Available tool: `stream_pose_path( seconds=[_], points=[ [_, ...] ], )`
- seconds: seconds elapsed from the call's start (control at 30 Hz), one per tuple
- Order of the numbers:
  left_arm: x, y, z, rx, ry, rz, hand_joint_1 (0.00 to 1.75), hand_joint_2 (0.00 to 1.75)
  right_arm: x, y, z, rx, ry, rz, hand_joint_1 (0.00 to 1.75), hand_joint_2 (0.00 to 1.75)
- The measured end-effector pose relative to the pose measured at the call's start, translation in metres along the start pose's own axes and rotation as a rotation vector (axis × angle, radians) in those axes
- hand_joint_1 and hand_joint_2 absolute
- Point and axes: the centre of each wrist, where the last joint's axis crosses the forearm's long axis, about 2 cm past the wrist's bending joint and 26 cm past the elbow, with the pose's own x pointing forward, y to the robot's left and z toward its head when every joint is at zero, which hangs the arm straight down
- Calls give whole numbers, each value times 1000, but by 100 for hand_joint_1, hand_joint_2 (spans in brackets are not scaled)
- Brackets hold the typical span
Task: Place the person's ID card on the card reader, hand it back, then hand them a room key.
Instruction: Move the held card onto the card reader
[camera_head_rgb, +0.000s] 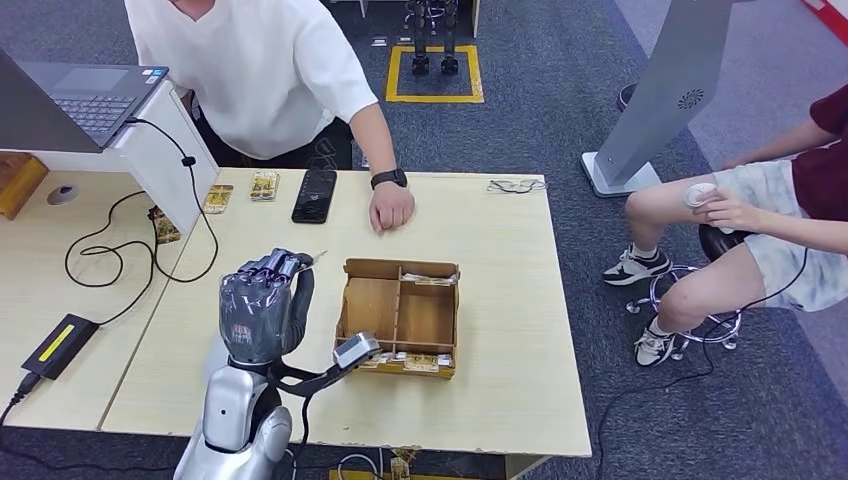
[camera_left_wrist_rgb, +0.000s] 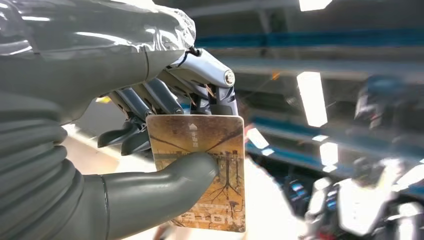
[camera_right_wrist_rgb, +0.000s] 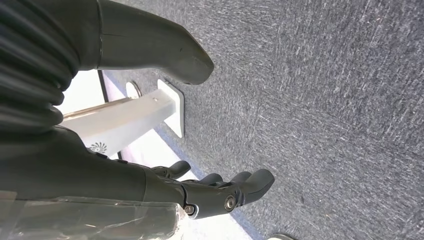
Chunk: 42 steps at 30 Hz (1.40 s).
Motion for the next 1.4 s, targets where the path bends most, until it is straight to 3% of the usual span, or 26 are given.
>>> stream_pose_path(
  seconds=[0.13, 0.33, 0.73, 0.97, 1.4],
  points=[
    [-12, -15, 6, -62, 138, -69, 175, 175, 1, -2, -1, -3, -6, 9, 0, 175],
    [-28, -31, 20, -144, 74, -153, 175, 175, 0, -4, -3, -7, -9, 20, 0, 175],
    [-50, -56, 45, -285, 66, -264, 175, 175, 1, -5, -4, -7, -12, 33, 0, 175],
    [-57, -62, 52, -374, 54, -316, 175, 175, 1, -5, -3, -6, -9, 38, 0, 175],
    [-62, -66, 58, -411, 54, -341, 175, 175, 1, -5, -3, -4, -10, 41, 0, 175]
  ],
)
